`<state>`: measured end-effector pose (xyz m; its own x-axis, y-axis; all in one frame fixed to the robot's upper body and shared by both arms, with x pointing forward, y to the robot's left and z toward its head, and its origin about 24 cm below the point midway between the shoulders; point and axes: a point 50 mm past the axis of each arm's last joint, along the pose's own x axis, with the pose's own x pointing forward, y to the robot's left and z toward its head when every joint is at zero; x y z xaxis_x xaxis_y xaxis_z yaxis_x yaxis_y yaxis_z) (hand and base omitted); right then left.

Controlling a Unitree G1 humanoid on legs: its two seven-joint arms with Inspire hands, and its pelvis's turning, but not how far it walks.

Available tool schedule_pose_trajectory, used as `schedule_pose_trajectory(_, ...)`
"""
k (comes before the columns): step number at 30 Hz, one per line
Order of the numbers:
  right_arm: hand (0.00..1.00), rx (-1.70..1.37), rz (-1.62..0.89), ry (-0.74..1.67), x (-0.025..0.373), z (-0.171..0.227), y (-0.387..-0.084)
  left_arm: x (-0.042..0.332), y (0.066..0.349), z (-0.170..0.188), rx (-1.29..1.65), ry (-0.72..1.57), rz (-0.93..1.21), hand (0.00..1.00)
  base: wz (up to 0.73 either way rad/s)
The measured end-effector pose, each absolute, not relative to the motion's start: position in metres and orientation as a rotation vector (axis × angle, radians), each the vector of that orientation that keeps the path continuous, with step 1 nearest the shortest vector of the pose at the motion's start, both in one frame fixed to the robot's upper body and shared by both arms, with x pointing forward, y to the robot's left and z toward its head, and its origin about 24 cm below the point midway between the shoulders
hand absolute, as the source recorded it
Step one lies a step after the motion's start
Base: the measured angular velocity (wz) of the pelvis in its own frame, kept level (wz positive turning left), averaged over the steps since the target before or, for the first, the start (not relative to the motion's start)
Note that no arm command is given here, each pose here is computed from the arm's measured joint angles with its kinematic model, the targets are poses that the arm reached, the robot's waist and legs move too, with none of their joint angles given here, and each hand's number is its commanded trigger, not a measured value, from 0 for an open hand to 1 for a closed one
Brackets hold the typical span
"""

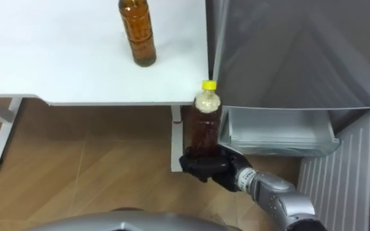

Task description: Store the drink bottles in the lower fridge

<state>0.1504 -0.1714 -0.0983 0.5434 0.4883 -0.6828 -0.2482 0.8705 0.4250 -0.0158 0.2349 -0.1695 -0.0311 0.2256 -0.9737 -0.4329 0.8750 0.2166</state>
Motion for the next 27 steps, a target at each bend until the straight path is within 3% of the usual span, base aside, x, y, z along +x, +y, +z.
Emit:
schedule_pose_trajectory(8,1.0,0.244,0.441,0.901,0.15,-0.1,-0.168,-0.002,0.235,-0.17,0.025,1.513,0.332,0.0,0.02)
schedule_pose_trajectory(27,1.0,0.267,0.339,0.863,0.153,-0.099,-0.177,0.014,0.233,-0.17,0.09,1.466,0.212,0.0,-0.03)
